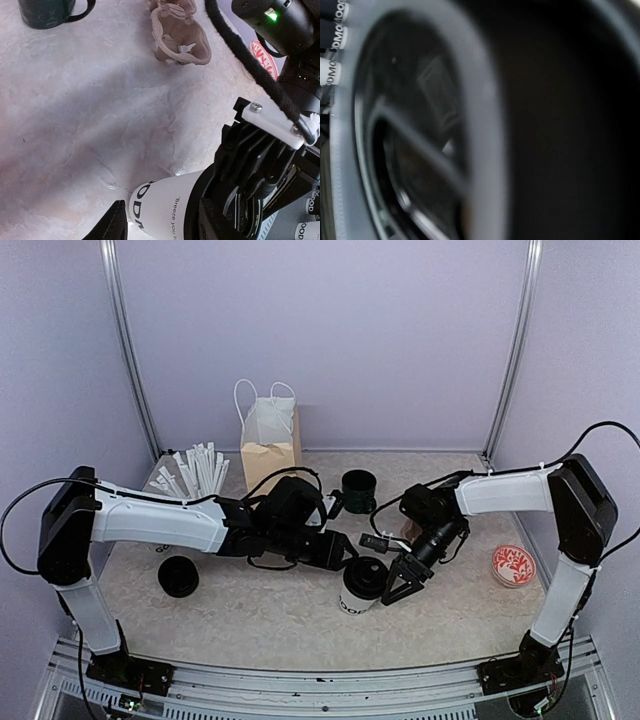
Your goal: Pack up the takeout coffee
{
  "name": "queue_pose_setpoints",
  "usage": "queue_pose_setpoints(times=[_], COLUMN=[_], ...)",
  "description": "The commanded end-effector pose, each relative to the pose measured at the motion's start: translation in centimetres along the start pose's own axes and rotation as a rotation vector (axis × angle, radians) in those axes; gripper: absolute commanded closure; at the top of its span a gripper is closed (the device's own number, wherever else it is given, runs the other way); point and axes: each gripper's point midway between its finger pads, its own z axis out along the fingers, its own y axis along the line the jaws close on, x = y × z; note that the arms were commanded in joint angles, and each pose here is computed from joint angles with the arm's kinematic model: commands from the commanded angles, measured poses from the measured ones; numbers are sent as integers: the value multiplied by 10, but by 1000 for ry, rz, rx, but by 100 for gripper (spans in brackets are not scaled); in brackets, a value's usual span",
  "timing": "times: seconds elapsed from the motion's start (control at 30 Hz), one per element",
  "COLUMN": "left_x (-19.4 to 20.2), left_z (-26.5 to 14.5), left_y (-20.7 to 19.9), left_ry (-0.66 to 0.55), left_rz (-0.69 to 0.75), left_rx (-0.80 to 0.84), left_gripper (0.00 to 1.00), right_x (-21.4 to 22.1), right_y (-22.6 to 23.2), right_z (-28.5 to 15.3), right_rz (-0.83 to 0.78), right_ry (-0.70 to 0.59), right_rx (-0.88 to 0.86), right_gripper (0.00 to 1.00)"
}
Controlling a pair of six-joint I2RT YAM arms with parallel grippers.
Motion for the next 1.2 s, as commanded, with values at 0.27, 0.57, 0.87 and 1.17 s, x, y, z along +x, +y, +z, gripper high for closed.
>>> queue_pose_setpoints(times=[0.27, 0.57, 0.87, 1.17], left_x=[11, 54, 54, 47], left_z=[-46, -62, -48, -38], left_y=[28, 1, -10, -1], left_ry=[-13, 100, 96, 96], left_rz=[-109, -235, -215, -213], left_rx=[-184, -29, 16, 12], left_gripper=[49, 49, 50, 53], right_x=[-7, -32, -44, -45], right_y=[-6, -23, -18, -19], right_z=[-14, -51, -51, -44], right_rz=[-56, -41, -11, 4], right_ry=[-28, -132, -156, -141], right_rx=[73, 103, 27, 14], right_gripper=[43, 48, 43, 45])
